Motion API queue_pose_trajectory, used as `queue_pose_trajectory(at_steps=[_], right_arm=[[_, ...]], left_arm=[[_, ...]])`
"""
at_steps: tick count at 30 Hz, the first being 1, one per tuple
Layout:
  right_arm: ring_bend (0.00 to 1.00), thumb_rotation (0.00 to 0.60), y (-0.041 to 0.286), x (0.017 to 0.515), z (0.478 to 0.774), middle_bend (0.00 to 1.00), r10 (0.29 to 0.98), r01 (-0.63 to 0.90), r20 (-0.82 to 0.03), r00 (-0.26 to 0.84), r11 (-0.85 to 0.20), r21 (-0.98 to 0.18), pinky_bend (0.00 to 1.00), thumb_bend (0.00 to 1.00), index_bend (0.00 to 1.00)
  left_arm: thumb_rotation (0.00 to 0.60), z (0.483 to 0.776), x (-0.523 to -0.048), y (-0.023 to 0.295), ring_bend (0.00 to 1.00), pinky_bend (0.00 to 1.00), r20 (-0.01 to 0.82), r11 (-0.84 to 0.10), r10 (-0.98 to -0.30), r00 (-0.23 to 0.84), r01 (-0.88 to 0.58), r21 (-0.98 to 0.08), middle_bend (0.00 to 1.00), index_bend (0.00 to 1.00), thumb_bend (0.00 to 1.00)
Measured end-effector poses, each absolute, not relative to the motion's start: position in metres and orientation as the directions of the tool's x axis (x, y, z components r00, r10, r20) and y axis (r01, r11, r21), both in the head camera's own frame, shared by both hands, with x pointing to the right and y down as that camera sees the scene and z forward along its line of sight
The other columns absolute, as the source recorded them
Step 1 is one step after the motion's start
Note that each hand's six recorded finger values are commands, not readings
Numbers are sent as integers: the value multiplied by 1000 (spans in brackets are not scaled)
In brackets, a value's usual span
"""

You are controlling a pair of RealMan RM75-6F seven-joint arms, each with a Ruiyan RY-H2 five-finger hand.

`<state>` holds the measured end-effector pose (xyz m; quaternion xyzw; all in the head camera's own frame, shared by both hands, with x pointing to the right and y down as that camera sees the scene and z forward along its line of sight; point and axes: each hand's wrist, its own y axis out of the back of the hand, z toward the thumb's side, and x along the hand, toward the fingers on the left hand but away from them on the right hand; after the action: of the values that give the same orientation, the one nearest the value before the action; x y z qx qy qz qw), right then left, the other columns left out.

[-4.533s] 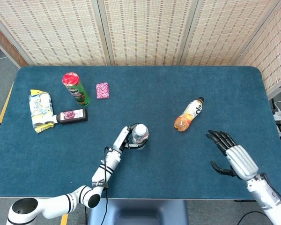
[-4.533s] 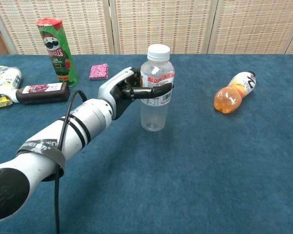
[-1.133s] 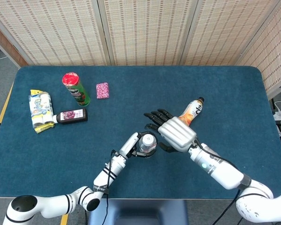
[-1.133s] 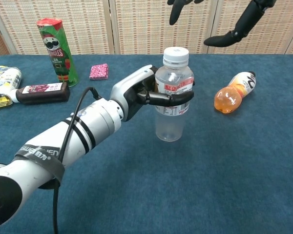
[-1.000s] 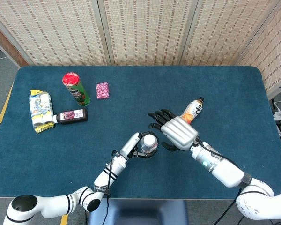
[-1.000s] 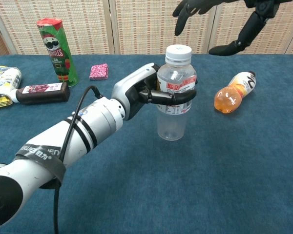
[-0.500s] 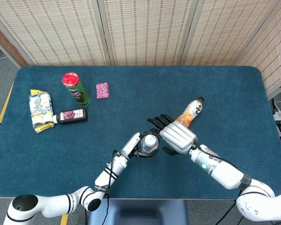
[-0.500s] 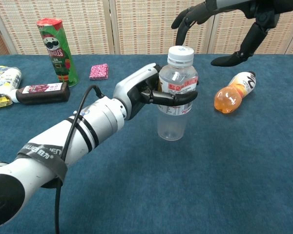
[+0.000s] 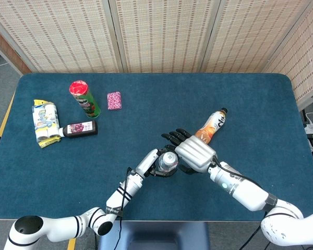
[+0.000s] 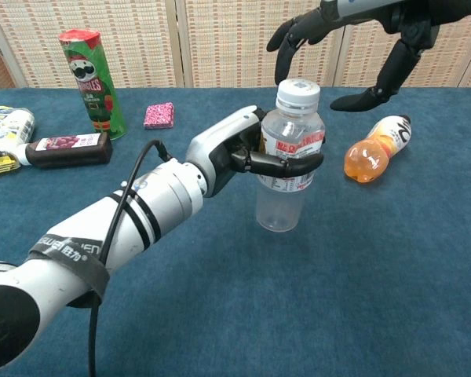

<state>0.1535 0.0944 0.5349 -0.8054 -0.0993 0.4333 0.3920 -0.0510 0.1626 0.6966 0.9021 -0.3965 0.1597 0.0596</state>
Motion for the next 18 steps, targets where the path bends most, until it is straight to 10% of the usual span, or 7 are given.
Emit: queue_pose_trajectory(at_steps=[18], right_arm=[[0,600,114,142,520,0,444,-188,-603,662,-681,-708,0,323,267]], left_arm=[[600,700,-53,162,538,326,344,-687,-684,643,-726,-11,920,754,892]])
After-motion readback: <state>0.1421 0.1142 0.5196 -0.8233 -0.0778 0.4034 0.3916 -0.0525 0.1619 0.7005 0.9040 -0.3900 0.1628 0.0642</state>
